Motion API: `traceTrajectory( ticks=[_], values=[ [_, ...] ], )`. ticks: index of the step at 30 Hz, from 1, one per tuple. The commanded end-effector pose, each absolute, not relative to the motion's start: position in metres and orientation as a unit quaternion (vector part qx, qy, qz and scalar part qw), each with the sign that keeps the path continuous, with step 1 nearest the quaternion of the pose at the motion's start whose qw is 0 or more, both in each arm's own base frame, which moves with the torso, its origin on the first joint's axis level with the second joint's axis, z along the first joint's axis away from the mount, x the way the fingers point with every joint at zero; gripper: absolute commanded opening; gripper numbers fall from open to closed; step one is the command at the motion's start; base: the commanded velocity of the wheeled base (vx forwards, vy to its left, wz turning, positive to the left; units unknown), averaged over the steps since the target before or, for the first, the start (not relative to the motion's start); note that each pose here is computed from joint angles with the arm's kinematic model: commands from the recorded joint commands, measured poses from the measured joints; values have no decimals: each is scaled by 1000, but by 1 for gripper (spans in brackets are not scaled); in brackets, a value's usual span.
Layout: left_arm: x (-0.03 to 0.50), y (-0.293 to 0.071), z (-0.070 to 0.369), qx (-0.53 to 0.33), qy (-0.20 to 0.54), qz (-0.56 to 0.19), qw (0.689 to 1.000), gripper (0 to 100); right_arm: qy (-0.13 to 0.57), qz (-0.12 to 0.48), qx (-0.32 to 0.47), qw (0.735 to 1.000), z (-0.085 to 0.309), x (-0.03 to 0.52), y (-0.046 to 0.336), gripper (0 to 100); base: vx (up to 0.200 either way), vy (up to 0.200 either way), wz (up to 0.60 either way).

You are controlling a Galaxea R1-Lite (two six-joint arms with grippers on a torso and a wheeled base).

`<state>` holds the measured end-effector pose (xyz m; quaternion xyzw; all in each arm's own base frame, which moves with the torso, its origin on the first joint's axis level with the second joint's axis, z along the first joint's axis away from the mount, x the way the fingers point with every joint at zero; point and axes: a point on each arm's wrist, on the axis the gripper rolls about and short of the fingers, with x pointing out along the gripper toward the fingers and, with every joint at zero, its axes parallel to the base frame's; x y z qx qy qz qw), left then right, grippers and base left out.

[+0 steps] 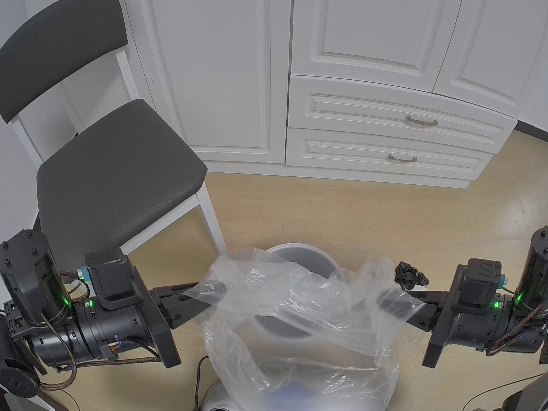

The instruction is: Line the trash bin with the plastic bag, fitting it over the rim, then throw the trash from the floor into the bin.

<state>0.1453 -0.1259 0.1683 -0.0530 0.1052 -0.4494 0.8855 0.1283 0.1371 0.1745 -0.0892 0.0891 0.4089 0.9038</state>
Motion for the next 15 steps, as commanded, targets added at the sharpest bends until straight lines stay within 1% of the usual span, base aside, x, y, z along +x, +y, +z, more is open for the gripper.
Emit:
traceTrajectory(
  ticks=[1,3,7,8,10,15],
  values=[
    [153,-141,156,-56,138,-459,876,0,116,429,-59,894,151,137,166,0,0,0,0],
    [157,-146,153,-74,142,-459,874,0,114,432,-44,893,147,140,172,0,0,0,0],
    [171,-160,152,-139,133,-458,868,0,108,440,-2,892,131,148,191,0,0,0,0],
    [171,-160,152,-139,133,-458,868,0,108,440,-2,892,131,148,191,0,0,0,0],
    [182,-171,145,-177,149,-454,860,0,94,442,26,892,123,155,201,0,0,0,0],
    [192,-182,137,-199,161,-452,855,0,74,442,59,892,117,160,207,0,0,0,0]
  ],
)
